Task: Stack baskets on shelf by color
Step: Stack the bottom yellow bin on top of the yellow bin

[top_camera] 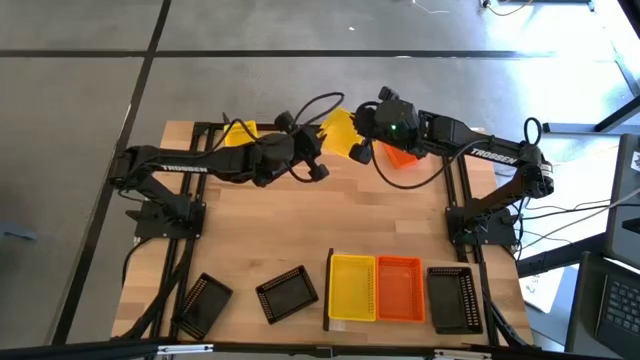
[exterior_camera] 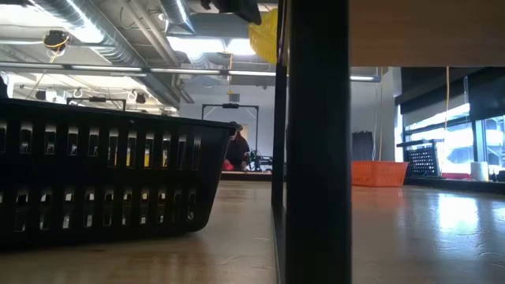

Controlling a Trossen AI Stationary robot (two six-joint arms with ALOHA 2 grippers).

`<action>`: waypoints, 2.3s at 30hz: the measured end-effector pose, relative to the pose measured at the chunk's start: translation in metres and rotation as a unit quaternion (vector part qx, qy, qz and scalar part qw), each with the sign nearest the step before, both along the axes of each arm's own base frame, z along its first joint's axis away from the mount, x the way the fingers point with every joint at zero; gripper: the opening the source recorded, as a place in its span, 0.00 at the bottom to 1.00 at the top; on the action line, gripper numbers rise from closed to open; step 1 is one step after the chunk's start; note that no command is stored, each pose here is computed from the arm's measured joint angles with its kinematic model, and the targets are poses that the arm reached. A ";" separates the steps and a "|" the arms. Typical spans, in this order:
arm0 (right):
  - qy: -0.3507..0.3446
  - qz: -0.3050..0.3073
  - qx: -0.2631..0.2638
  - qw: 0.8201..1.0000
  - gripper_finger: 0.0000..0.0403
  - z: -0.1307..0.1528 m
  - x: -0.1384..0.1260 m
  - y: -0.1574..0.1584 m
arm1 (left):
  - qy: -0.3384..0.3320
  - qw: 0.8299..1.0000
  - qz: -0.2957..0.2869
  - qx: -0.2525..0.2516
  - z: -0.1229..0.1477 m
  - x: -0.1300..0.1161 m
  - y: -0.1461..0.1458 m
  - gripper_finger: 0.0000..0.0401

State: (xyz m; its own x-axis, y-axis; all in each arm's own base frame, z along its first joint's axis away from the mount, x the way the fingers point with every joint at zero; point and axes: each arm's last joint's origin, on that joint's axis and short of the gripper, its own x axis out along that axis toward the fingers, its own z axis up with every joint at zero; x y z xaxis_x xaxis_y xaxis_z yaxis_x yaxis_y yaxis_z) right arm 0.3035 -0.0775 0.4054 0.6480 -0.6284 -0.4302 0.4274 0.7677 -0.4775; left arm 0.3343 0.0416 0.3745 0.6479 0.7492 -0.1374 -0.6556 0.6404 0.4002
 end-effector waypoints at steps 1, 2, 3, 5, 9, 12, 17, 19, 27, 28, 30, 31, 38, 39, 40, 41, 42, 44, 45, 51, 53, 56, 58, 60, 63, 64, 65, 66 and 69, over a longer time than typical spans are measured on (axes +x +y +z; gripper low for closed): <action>-0.001 -0.001 0.002 1.000 0.00 0.000 0.000 0.000 | 0.003 1.000 0.006 0.004 -0.001 0.001 0.000 0.14; -0.003 -0.002 0.003 1.000 0.00 0.000 0.000 0.000 | 0.008 1.000 0.011 0.009 -0.001 0.001 0.001 0.14; -0.004 -0.003 0.005 1.000 0.00 0.000 0.000 0.000 | 0.012 1.000 0.017 0.013 -0.002 0.001 0.001 0.14; -0.009 -0.004 0.009 1.000 0.00 0.000 0.000 0.000 | 0.019 0.999 0.027 0.020 -0.001 0.000 0.003 0.14; -0.010 -0.003 0.010 1.000 0.00 0.000 0.000 0.002 | 0.023 0.999 0.033 0.023 -0.001 0.000 0.007 0.14; -0.012 0.003 0.010 1.000 0.00 0.001 0.001 0.005 | 0.024 0.999 0.040 0.023 -0.001 -0.001 0.012 0.14; -0.022 0.017 0.008 1.000 0.00 0.002 0.004 0.013 | 0.024 0.999 0.034 0.021 -0.002 -0.001 0.016 0.14; -0.021 0.019 0.008 1.000 0.00 0.002 0.004 0.015 | 0.024 0.999 0.032 0.020 -0.002 -0.001 0.017 0.14; -0.020 0.022 0.010 1.000 0.00 0.002 0.004 0.016 | 0.022 0.999 0.034 0.019 -0.002 -0.001 0.017 0.01; -0.020 0.022 0.011 0.999 0.00 0.002 0.004 0.016 | 0.022 0.999 0.034 0.018 -0.002 -0.001 0.017 0.01; -0.027 0.018 0.018 0.999 0.02 0.002 0.004 0.016 | 0.022 0.999 0.034 0.018 -0.002 -0.001 0.017 0.00; -0.032 0.015 0.023 0.999 0.03 0.002 0.004 0.016 | 0.022 0.999 0.033 0.018 -0.002 -0.001 0.017 0.00; -0.035 0.024 0.041 0.998 0.13 0.001 0.004 0.017 | 0.022 0.999 0.030 0.017 -0.002 -0.001 0.015 0.00; -0.039 0.025 0.046 0.998 0.14 0.001 0.004 0.018 | 0.022 0.999 0.029 0.017 -0.002 -0.001 0.015 0.00; -0.042 0.025 0.053 0.997 0.16 0.001 0.005 0.018 | 0.022 0.999 0.029 0.017 -0.002 -0.001 0.015 0.00; -0.045 0.024 0.057 0.997 0.19 0.001 0.005 0.018 | 0.024 0.999 0.029 0.017 -0.002 -0.001 0.015 0.00; -0.045 0.024 0.058 0.997 0.21 0.001 0.005 0.018 | 0.025 0.999 0.029 0.016 -0.002 -0.001 0.015 0.00; -0.043 0.026 0.059 0.997 0.26 0.000 0.004 0.019 | 0.027 0.999 0.026 0.016 -0.003 -0.001 0.015 0.00; -0.043 0.027 0.059 0.997 0.28 0.000 0.005 0.019 | 0.028 0.999 0.025 0.016 -0.003 -0.001 0.014 0.00; -0.059 0.036 0.058 0.996 0.32 0.009 -0.004 0.026 | 0.034 0.999 0.015 0.015 -0.004 -0.001 0.009 0.00; -0.069 0.040 0.056 0.995 0.33 0.015 -0.010 0.029 | 0.038 0.999 0.012 0.015 -0.005 0.000 0.007 0.00; -0.086 0.046 0.053 0.994 0.33 0.025 -0.021 0.034 | 0.042 0.999 0.008 0.015 -0.005 0.000 0.005 0.00; -0.099 0.050 0.055 0.992 0.33 0.031 -0.029 0.038 | 0.042 0.999 0.003 0.015 -0.005 0.000 0.002 0.00; -0.113 0.053 0.059 0.990 0.33 0.038 -0.039 0.042 | 0.044 0.999 -0.006 0.014 -0.005 0.000 -0.003 0.00; -0.123 0.063 0.057 0.989 0.33 0.047 -0.055 0.047 | 0.049 0.998 -0.045 0.006 -0.002 -0.005 -0.013 0.00; -0.123 0.066 0.055 0.989 0.33 0.049 -0.060 0.049 | 0.043 0.997 -0.064 -0.006 0.000 -0.008 -0.016 0.00; -0.118 0.070 0.053 0.989 0.33 0.050 -0.064 0.050 | 0.032 0.996 -0.084 -0.023 0.002 -0.010 -0.018 0.00; -0.115 0.074 0.049 0.989 0.33 0.051 -0.068 0.052 | 0.023 0.994 -0.102 -0.043 0.004 -0.011 -0.021 0.00; -0.102 0.087 0.040 0.990 0.33 0.054 -0.079 0.056 | 0.023 0.982 -0.148 -0.118 0.013 -0.019 -0.025 0.00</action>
